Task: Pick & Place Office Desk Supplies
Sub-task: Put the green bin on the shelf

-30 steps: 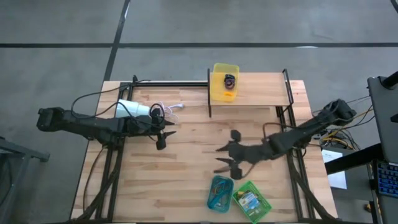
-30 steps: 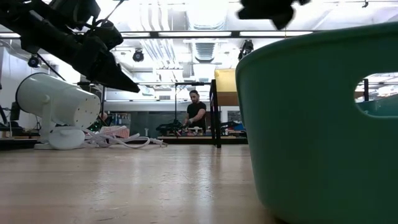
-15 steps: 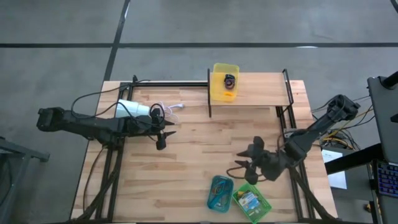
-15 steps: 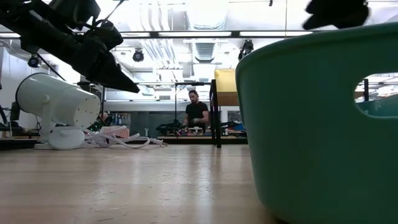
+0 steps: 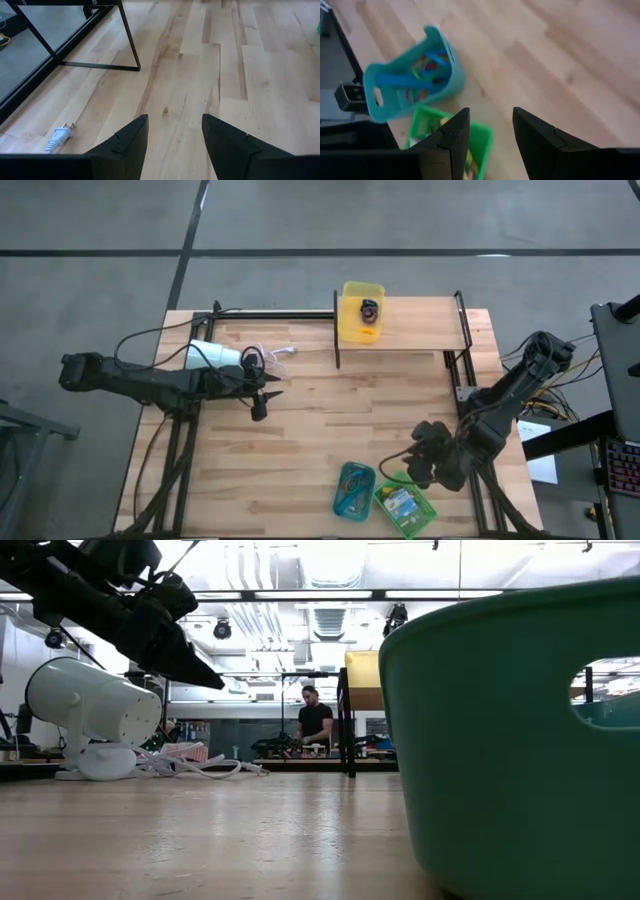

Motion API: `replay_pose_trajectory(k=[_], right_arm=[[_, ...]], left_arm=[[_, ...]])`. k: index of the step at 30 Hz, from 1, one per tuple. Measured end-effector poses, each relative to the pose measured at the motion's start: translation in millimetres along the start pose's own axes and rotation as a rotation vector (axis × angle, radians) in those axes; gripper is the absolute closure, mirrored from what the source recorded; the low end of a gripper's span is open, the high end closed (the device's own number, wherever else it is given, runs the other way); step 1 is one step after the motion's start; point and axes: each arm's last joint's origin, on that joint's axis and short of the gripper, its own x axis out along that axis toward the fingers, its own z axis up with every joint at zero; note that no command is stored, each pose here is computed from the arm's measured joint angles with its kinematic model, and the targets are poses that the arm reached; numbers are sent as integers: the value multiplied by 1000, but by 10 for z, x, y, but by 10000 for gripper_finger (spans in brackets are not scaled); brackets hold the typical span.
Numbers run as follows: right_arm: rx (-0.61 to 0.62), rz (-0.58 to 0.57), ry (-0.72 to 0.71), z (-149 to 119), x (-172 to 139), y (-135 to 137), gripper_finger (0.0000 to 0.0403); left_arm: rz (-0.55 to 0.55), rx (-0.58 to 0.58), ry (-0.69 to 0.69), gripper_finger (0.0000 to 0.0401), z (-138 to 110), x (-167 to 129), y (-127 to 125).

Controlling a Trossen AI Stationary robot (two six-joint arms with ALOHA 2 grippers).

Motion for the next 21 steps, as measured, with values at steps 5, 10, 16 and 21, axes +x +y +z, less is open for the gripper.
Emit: replay_pose_trajectory(k=[5, 10, 16, 21], right_arm=[[66, -35, 104, -138, -32, -33, 263], [191, -88, 202, -260, -88, -78, 268], [294, -80, 228, -343, -130, -66, 268], [295, -132, 290, -393, -81, -67, 268]], left_arm=[[0, 0, 0, 212, -1, 0, 0], [0, 0, 0, 212, -1, 0, 0], [0, 0, 0, 211, -1, 0, 0], [0, 0, 0, 211, -1, 0, 0]])
